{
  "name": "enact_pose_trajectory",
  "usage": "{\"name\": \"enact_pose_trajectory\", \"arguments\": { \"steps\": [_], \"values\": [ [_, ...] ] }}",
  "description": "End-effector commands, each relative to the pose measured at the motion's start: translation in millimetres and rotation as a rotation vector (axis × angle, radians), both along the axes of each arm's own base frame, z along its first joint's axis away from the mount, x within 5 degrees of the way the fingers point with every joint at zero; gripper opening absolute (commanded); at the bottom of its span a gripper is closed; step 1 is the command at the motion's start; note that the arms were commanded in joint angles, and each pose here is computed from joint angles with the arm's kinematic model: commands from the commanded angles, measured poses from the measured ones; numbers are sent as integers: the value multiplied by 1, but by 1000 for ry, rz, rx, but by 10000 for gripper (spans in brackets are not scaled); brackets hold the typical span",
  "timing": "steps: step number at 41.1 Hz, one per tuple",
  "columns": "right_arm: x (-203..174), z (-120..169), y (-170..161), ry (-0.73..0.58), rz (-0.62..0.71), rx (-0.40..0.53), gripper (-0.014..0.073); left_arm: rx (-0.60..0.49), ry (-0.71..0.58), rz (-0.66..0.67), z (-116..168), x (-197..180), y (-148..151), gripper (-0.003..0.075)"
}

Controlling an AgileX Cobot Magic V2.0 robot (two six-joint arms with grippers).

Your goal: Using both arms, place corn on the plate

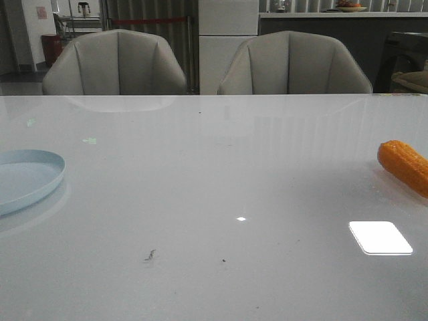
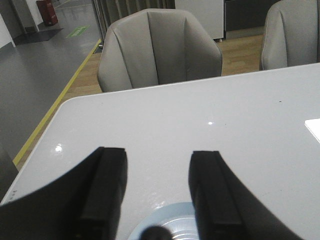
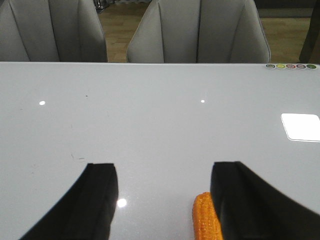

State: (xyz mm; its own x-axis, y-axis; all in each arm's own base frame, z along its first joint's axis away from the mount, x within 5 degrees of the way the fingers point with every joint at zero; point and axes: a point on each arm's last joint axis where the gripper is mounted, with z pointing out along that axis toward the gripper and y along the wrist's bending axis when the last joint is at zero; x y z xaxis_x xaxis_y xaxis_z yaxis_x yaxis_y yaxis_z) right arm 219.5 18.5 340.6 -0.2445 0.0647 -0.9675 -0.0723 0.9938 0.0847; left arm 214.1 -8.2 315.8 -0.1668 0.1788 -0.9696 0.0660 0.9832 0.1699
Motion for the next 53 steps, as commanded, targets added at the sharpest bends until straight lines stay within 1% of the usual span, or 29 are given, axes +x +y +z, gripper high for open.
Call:
{"name": "enact_pose_trajectory", "arguments": {
  "steps": [1, 10, 14, 19, 22, 25, 29, 35, 40, 46, 53],
  "values": [
    [2, 20, -1, -121, -15, -1, 534, -26, -143, 2, 23, 1, -1, 442],
    [8, 15, -1, -97, -14, -4, 534, -29, -116, 3, 18, 6, -1, 443],
    [8, 14, -1, -93, -14, -4, 534, -67, -82, 15, 16, 11, -1, 449],
    [9, 14, -1, -91, -14, -4, 534, -107, 50, 27, 17, 23, 1, 449],
    [9, 14, -1, -91, -14, -4, 534, -118, 162, 49, 14, 34, 6, 449],
    [9, 14, -1, -91, -14, -4, 534, -139, 261, 87, 13, 47, 17, 449],
    [9, 14, -1, -91, -14, -4, 534, -189, 348, 156, 9, 63, 35, 449],
    [9, 13, -1, -79, -12, -5, 534, -307, 481, 262, -11, 85, 68, 449],
    [8, 12, 0, -75, -11, -5, 534, -340, 594, 300, -31, 96, 84, 443],
    [8, 12, 0, -75, -11, -5, 534, -358, 710, 304, -57, 111, 89, 443],
    [8, 12, 0, -67, -9, -5, 534, -375, 797, 311, -87, 127, 93, 443]
  ]
}}
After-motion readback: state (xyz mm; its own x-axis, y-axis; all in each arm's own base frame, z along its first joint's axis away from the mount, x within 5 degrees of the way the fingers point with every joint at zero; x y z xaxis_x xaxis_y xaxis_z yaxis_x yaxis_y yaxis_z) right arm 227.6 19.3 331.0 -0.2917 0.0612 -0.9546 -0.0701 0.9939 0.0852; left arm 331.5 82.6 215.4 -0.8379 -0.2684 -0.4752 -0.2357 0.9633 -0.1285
